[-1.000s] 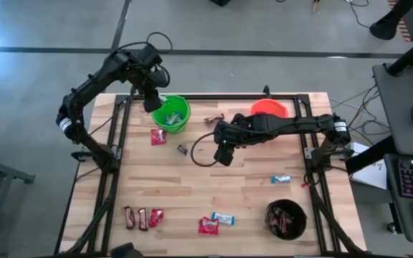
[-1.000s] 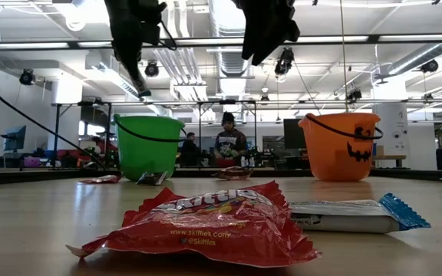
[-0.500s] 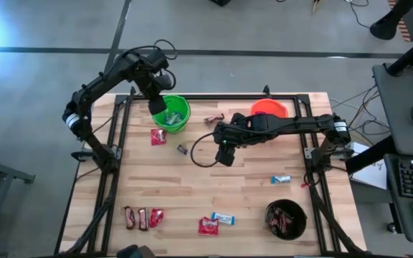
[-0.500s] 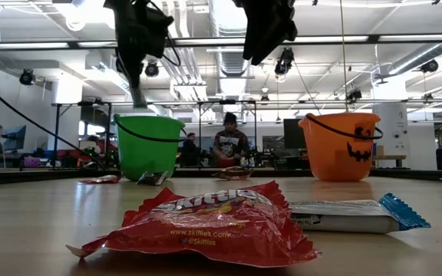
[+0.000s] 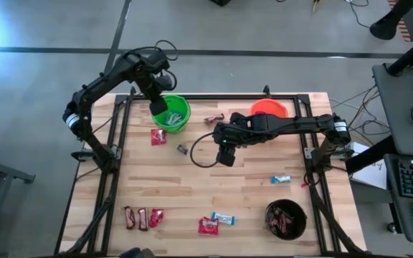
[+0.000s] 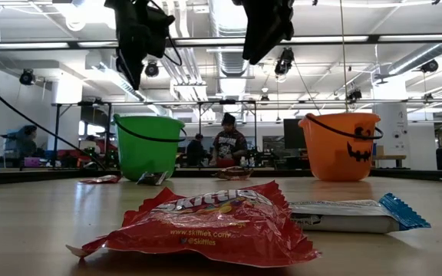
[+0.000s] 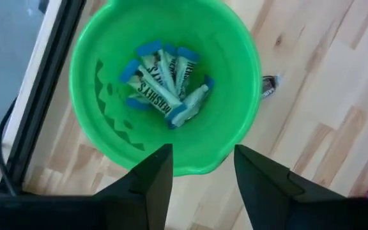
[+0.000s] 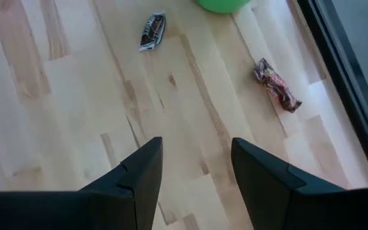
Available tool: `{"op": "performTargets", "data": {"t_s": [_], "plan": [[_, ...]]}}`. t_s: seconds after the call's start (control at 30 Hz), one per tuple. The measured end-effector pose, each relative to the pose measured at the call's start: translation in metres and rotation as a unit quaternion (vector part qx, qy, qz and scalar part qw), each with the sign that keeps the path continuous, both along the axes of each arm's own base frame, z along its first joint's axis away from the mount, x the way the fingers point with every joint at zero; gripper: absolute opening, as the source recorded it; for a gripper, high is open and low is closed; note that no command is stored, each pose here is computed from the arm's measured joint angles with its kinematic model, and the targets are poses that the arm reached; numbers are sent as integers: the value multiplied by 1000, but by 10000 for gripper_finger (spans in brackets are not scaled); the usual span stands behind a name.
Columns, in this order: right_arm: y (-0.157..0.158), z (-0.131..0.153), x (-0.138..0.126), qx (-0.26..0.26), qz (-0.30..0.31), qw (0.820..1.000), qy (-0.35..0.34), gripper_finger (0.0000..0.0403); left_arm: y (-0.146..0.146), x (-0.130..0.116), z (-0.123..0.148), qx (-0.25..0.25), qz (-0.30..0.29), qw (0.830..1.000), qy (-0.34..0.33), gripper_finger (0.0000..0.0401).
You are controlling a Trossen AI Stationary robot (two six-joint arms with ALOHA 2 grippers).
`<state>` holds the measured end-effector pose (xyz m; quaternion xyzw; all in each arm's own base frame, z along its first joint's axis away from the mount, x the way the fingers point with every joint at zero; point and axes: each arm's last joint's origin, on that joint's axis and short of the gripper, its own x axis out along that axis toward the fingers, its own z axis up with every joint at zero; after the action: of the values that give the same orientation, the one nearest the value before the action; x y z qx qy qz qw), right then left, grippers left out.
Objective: Sort candy
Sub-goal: Put the white candy into the green bucket
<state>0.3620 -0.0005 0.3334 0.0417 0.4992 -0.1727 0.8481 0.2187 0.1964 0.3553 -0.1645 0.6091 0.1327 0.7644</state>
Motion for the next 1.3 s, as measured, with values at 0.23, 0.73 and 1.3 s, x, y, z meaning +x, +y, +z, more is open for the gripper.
{"op": "performTargets", "data": {"t_s": [0.23, 0.73, 1.3], "plan": [[4, 1, 4, 33, 94, 995, -6, 157, -26, 20, 1, -15, -70, 997, -19, 141], [37, -20, 2, 125, 54, 991, 9, 103, -103, 52, 8, -13, -200, 979, -28, 75], [88, -66, 4, 178, 19, 984, -4, 111, -137, 31, 35, -1, -217, 974, -65, 23]]}}
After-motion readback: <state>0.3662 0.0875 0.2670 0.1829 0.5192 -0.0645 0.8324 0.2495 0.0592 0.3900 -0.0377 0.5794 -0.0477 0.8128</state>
